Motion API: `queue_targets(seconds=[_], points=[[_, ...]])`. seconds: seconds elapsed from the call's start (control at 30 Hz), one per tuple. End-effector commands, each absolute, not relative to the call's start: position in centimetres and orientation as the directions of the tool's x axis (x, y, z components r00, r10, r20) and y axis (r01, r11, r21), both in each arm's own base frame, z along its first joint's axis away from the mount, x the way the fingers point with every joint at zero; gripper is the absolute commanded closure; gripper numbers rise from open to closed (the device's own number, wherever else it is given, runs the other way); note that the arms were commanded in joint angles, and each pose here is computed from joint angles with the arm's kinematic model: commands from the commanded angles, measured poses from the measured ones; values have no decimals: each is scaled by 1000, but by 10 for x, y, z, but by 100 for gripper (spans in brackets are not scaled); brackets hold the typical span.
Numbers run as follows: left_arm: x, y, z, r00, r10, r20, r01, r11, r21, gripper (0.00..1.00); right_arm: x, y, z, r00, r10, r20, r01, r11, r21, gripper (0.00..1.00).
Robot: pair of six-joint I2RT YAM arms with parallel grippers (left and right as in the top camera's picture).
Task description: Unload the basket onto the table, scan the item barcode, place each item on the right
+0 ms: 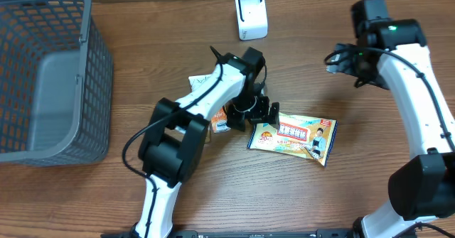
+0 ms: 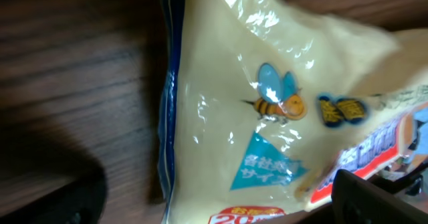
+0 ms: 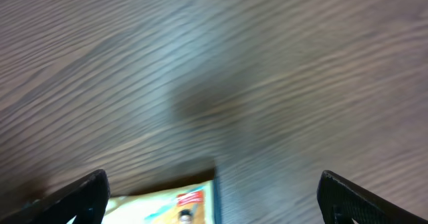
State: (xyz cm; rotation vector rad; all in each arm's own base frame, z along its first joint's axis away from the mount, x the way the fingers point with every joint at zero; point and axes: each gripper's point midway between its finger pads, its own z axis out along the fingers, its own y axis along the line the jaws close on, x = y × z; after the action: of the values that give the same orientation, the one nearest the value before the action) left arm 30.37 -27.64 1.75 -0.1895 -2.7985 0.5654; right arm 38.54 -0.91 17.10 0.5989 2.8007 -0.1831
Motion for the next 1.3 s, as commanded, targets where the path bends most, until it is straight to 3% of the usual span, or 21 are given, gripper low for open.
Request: queue_targets(seconds=[0.0, 0.1, 0.17, 0.27, 0.37, 0.63, 0.8, 1.0, 1.27], points=[[294, -288, -3, -933, 199, 301, 53, 901, -431, 0, 386, -32, 182, -850, 422, -317, 463, 884, -67, 0], [289, -293, -13, -922, 204, 330, 36, 893, -449, 0, 385, -42, 182, -838, 444, -317, 486, 871, -66, 0], [288, -292, -20, -919, 194, 343, 27, 899, -437, 13, 385, -46, 182, -833, 453, -317, 496, 866, -66, 0], [289, -293, -25, -921, 176, 348, 9, 902, -432, 47, 385, -47, 182, -832, 454, -317, 497, 865, -66, 0], [293, -294, -26, -927, 180, 329, 20, 900, -436, 96, 385, -46, 181, -833, 455, -316, 497, 866, -63, 0], [324, -276, -13, -947, 107, 304, -37, 900, -434, 96, 385, -46, 181, -833, 455, -316, 497, 866, -63, 0], [385, -255, 27, -978, 7, 208, -96, 872, -479, 96, 385, -46, 181, -833, 455, -316, 497, 866, -63, 0], [430, -221, 62, -976, -148, 158, -206, 858, -471, 96, 385, -46, 181, -833, 455, -316, 497, 866, -63, 0], [421, -212, 64, -917, -291, 272, -384, 827, -411, 96, 385, -46, 181, -833, 455, -316, 497, 866, -63, 0]])
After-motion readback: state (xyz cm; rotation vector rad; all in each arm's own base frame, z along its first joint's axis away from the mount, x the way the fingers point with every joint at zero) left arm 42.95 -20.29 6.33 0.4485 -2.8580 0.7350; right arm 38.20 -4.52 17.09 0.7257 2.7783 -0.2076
